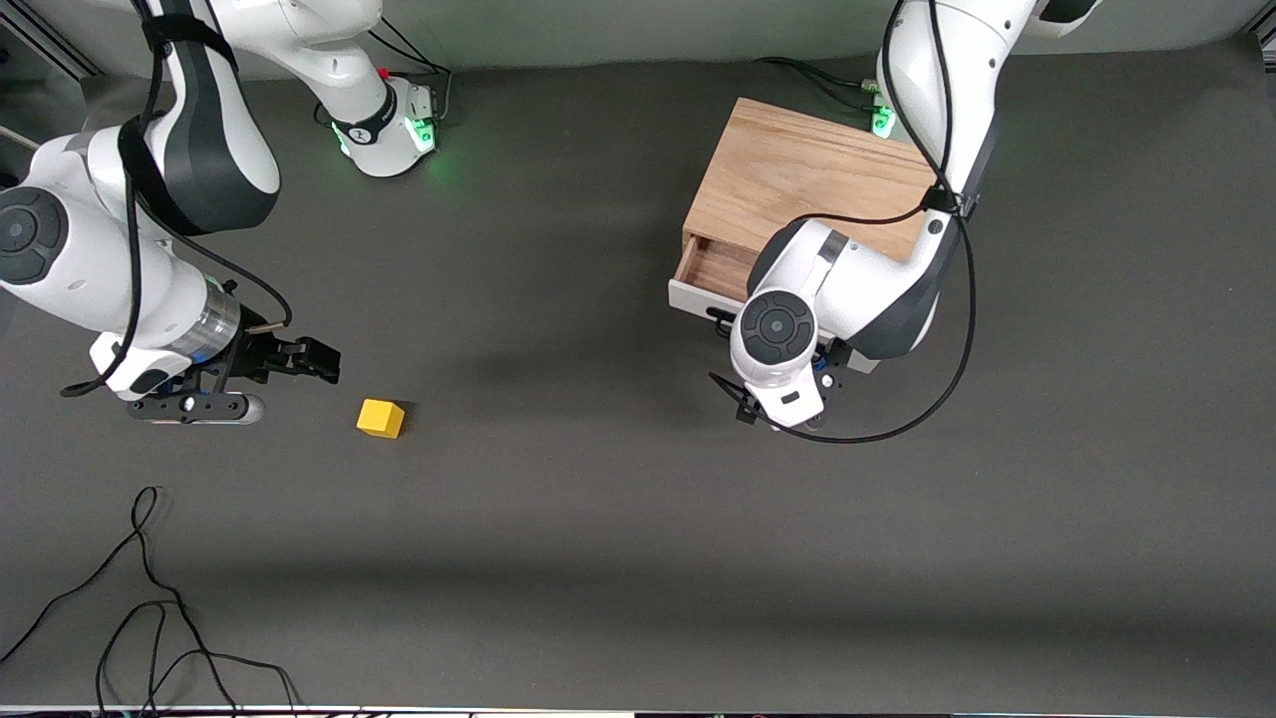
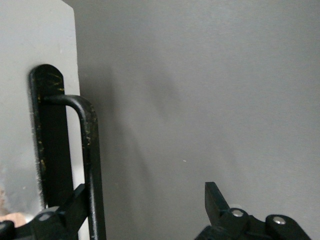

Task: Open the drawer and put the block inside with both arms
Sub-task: 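Pull the drawer open with the left gripper while the right gripper reaches the cube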

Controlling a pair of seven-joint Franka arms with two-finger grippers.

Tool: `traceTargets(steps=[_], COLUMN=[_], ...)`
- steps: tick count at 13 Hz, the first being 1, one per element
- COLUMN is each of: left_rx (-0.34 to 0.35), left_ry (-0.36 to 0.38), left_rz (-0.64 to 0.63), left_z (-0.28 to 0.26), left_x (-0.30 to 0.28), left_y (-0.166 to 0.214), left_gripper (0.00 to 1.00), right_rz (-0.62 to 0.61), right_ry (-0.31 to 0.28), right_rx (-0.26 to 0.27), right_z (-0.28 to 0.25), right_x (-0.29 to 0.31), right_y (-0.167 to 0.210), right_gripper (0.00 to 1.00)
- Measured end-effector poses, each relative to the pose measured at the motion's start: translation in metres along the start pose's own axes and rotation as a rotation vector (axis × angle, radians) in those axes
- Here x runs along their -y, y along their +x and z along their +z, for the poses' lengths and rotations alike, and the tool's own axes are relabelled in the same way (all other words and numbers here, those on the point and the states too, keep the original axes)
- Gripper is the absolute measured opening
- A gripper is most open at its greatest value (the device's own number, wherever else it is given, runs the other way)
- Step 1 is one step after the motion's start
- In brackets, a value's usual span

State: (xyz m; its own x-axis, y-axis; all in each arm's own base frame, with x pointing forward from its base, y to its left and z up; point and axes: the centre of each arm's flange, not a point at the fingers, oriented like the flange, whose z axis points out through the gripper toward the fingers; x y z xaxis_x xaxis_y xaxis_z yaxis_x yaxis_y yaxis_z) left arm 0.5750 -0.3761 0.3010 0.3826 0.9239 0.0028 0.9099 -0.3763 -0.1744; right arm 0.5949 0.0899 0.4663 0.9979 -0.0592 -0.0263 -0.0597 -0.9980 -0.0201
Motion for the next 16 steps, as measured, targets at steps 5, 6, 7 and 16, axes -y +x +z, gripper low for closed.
traceTargets(steps=[5,6,7,16], left_rx=[0.007,0.01,0.014,0.031], left_ry=[-0.027,-0.046,-0.067,-0.152], left_rz=[-0.006,-0.008,-0.008,-0.008], left_z=[-0.003,-0.004,-0.006,-0.015], left_x=[-0.012,-0.015,-0.017,-0.033], left_y=[0.002,0.003,0.003,0.0], left_gripper=[1.0,1.0,1.0,1.0], right_rz=[0.04,0.045,0.047,0.065], right_ry=[0.004,0.004,0.004,0.0], right_rx=[0.021,0.019,0.018,0.03], right_z=[0.035,0.034,0.033,0.071], right_x=[-0.016,-0.019,-0.02,-0.022], right_y=[0.001,0.002,0.002,0.01], right_gripper=[1.0,1.0,1.0,1.0])
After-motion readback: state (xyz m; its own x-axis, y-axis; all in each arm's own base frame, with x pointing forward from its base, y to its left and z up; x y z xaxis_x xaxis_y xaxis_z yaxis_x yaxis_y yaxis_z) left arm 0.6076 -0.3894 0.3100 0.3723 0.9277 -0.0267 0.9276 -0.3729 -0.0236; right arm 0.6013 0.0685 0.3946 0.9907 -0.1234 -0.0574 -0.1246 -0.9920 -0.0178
